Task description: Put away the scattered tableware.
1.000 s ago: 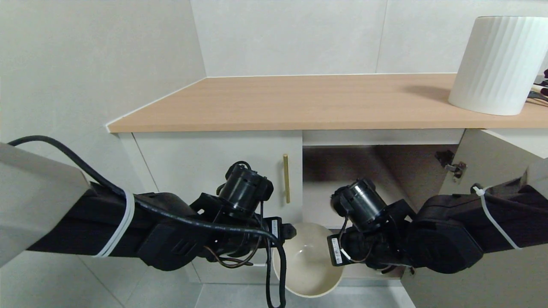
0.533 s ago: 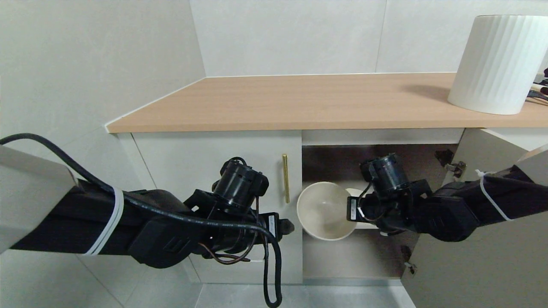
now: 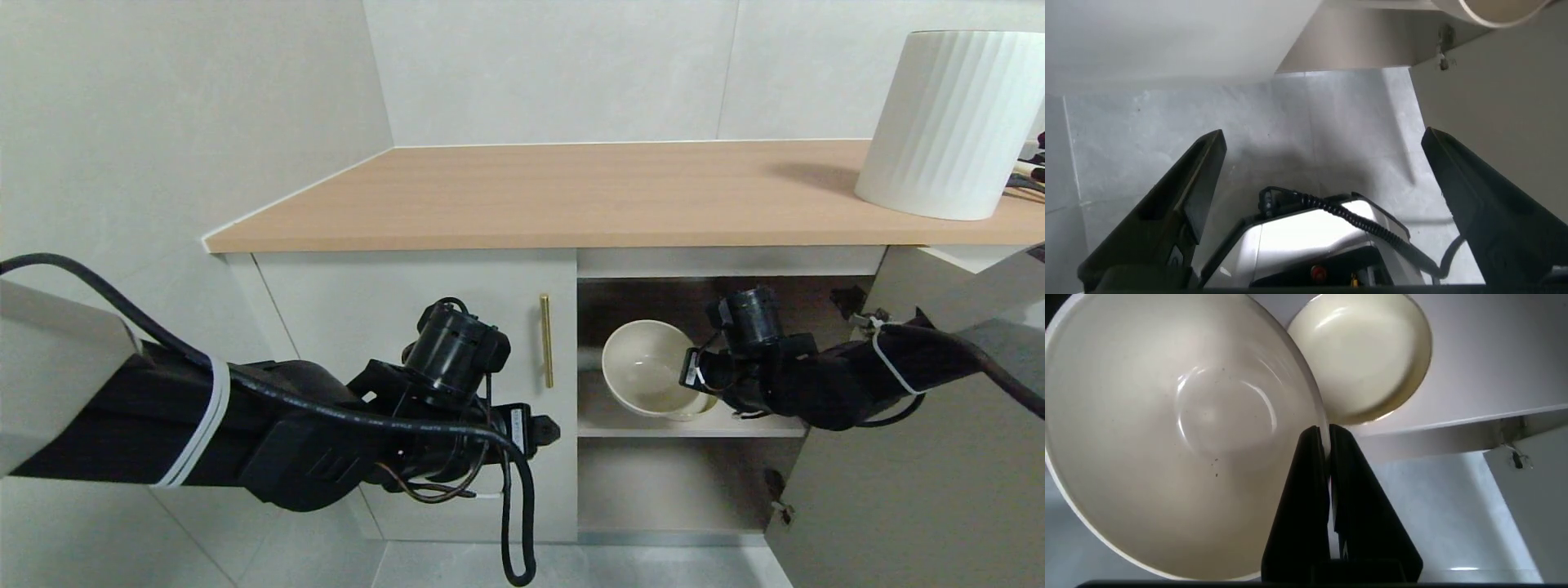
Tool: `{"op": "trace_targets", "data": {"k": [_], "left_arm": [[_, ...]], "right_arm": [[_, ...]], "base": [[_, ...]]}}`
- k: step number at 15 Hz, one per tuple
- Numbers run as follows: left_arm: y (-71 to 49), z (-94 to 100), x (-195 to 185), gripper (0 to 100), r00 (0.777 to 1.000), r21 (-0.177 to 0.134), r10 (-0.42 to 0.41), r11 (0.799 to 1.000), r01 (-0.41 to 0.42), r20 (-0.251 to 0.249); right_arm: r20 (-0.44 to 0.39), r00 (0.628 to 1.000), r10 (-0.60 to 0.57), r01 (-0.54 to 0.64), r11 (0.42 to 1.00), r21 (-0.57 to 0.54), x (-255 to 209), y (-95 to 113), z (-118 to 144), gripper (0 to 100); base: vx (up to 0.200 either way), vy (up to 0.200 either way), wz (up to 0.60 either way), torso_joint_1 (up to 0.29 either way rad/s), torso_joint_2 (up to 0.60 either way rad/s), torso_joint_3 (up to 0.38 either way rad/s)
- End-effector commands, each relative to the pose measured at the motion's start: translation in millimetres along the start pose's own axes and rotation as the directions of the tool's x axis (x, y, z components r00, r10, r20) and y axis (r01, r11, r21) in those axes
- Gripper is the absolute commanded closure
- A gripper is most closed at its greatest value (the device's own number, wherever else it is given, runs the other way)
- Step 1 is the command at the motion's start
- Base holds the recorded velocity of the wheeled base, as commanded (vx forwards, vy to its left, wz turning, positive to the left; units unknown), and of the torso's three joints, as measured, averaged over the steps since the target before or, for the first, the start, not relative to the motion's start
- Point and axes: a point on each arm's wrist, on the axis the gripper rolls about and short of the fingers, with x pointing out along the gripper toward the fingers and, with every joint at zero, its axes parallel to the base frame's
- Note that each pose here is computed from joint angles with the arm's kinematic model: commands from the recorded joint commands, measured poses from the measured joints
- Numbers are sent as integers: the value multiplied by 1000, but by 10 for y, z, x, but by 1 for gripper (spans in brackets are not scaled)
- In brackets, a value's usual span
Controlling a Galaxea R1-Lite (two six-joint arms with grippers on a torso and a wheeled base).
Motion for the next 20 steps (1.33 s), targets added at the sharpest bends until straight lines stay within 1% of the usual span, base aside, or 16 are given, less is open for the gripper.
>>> {"op": "trace_targets", "data": {"k": [1, 3, 6, 8, 9, 10, 12, 15, 20], "left_arm": [[4, 2, 2, 0, 1000, -1, 1, 1000, -1, 0], [17, 10, 3, 0, 1000, -4, 4, 1000, -4, 2], [18, 8, 8, 0, 1000, -4, 5, 1000, -5, 1], [17, 10, 3, 0, 1000, -4, 4, 1000, -4, 2], [17, 10, 3, 0, 1000, -4, 4, 1000, -4, 2], [21, 13, 4, 0, 1000, -5, 5, 1000, -5, 2], [25, 16, 4, 0, 1000, -6, 6, 1000, -6, 3], [25, 16, 4, 0, 1000, -6, 6, 1000, -6, 3], [25, 18, 0, 0, 1000, -6, 5, 1000, -5, 4]], "right_arm": [[-11, 999, -30, 31, 999, 22, 174, -81, -20, 100], [-1, 999, -46, 46, 996, 72, 276, -137, 29, 100], [3, 997, -72, 72, 993, 92, 380, -244, 63, 100], [-7, 995, -98, 98, 990, 98, 490, -330, 42, 100], [-6, 995, -100, 100, 990, 100, 506, -340, 46, 100], [-3, 993, -119, 118, 986, 114, 594, -416, 71, 100], [-3, 992, -123, 123, 986, 117, 634, -439, 70, 100], [3, 987, -162, 160, 979, 130, 785, -547, 72, 100], [6, 988, -155, 153, 979, 131, 845, -538, 38, 100]], "base": [[0, 0, 0, 0, 0, 0], [0, 0, 0, 0, 0, 0], [0, 0, 0, 0, 0, 0], [0, 0, 0, 0, 0, 0], [0, 0, 0, 0, 0, 0], [0, 0, 0, 0, 0, 0], [0, 0, 0, 0, 0, 0], [0, 0, 0, 0, 0, 0], [0, 0, 0, 0, 0, 0]]}}
